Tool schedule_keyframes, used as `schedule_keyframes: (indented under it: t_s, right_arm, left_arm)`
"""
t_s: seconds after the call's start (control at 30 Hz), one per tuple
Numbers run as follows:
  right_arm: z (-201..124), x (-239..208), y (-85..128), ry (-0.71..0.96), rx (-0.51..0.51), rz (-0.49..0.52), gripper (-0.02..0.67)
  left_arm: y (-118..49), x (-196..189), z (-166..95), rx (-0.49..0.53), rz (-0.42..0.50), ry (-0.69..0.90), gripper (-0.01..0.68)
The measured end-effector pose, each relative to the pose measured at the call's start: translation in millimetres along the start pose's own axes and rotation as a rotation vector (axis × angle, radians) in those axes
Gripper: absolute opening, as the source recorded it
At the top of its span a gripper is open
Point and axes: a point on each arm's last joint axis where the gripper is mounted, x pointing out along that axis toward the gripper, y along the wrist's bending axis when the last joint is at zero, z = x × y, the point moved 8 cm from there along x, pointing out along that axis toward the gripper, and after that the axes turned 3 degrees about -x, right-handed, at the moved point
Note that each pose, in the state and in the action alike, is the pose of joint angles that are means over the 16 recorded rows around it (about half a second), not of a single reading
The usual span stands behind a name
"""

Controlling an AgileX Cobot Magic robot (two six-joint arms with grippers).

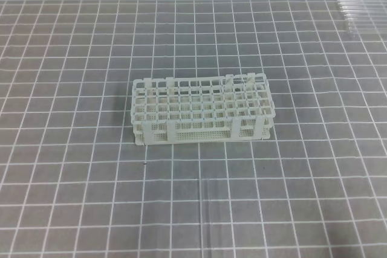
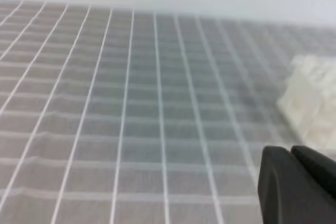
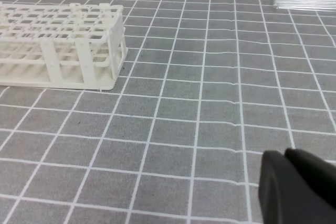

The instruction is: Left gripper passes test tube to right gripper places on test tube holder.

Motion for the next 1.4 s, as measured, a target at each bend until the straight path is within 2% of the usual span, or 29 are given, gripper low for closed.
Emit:
schedule_keyframes:
  t_s: [0.37, 0.8, 0.93, 1.23, 1.4]
  right_arm:
    - [0, 0, 0, 0.000, 0.000, 0.000, -0.013]
    - [5, 0, 1, -0.029, 0.022, 0.004, -0.013]
    - [15, -1, 3, -0.085, 0.096, 0.020, -0.013]
    - [45, -6, 0, -0.260, 0.349, 0.046, -0.013]
    - [51, -8, -1, -0.290, 0.472, 0.063, -0.013]
  left_arm:
    - [-3.9, -3, 27, -0.077, -0.030, -0.165, -0.002]
    - [-4.2, -2, 29, -0.146, -0.036, -0.163, -0.002]
    - [-4.2, -3, 29, -0.182, -0.040, -0.169, -0.002]
    - [-4.5, -4, 33, -0.270, -0.052, -0.190, -0.002]
    - [-5.5, -4, 36, -0.312, -0.056, -0.175, -0.002]
